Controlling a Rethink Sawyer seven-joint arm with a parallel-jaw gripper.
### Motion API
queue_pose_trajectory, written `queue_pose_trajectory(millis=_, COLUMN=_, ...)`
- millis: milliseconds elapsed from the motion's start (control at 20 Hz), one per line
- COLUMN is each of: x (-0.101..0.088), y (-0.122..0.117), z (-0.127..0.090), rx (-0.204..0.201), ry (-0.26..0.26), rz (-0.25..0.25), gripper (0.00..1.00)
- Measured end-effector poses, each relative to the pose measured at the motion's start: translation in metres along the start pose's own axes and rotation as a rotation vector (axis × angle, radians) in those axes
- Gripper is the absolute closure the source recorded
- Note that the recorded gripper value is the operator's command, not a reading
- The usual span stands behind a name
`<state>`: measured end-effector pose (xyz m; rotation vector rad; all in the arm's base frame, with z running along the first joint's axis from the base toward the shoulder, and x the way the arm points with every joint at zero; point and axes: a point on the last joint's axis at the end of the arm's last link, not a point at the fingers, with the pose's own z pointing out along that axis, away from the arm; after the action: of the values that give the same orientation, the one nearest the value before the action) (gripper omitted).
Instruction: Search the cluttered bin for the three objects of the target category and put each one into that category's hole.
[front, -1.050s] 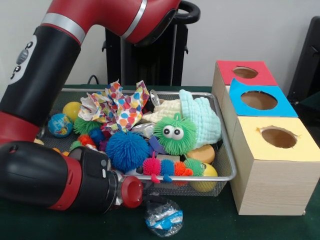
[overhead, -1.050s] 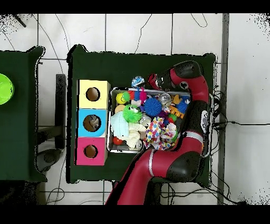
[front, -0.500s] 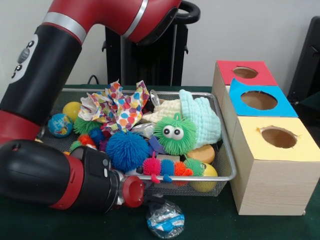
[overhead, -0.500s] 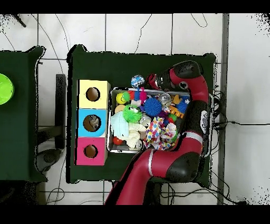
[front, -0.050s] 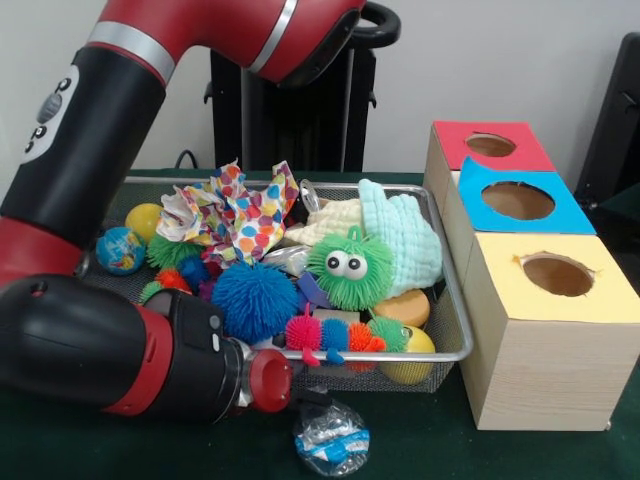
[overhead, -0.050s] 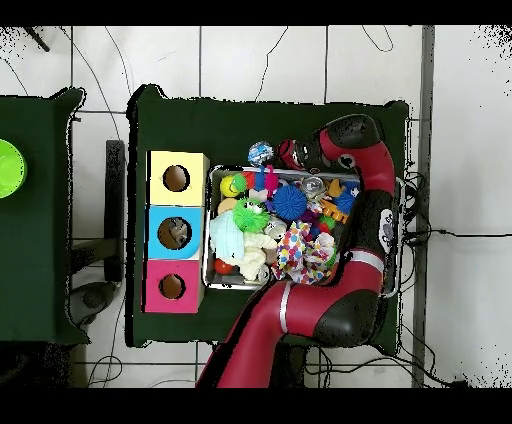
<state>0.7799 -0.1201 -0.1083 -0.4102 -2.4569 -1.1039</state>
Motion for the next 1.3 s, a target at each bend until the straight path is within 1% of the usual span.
queue_pose_trajectory(millis=200, x=0.000, y=0.000, z=0.000, rx=-0.025, ry=-0.004, rz=0.007, gripper=1.00)
queue_pose_trajectory(millis=300, x=0.001, y=-0.001, z=0.000, rx=-0.047, ry=-0.008, rz=0.015, gripper=1.00)
queue_pose_trajectory(millis=400, x=0.001, y=0.000, z=-0.002, rx=-0.060, ry=-0.013, rz=0.023, gripper=1.00)
queue_pose_trajectory(millis=600, x=0.001, y=-0.002, z=-0.004, rx=-0.066, ry=-0.029, rz=0.053, gripper=1.00)
queue_pose_trajectory(millis=700, x=0.001, y=-0.005, z=-0.007, rx=-0.072, ry=-0.046, rz=0.088, gripper=1.00)
queue_pose_trajectory(millis=800, x=0.001, y=-0.007, z=-0.010, rx=-0.072, ry=-0.071, rz=0.136, gripper=1.00)
queue_pose_trajectory(millis=1000, x=0.009, y=-0.004, z=-0.019, rx=-0.044, ry=-0.124, rz=0.232, gripper=1.00)
queue_pose_trajectory(millis=1100, x=0.013, y=-0.001, z=-0.022, rx=-0.035, ry=-0.133, rz=0.255, gripper=1.00)
queue_pose_trajectory(millis=1200, x=0.026, y=0.005, z=-0.030, rx=-0.013, ry=-0.135, rz=0.298, gripper=1.00)
queue_pose_trajectory(millis=1300, x=0.030, y=0.008, z=-0.036, rx=-0.005, ry=-0.134, rz=0.309, gripper=1.00)
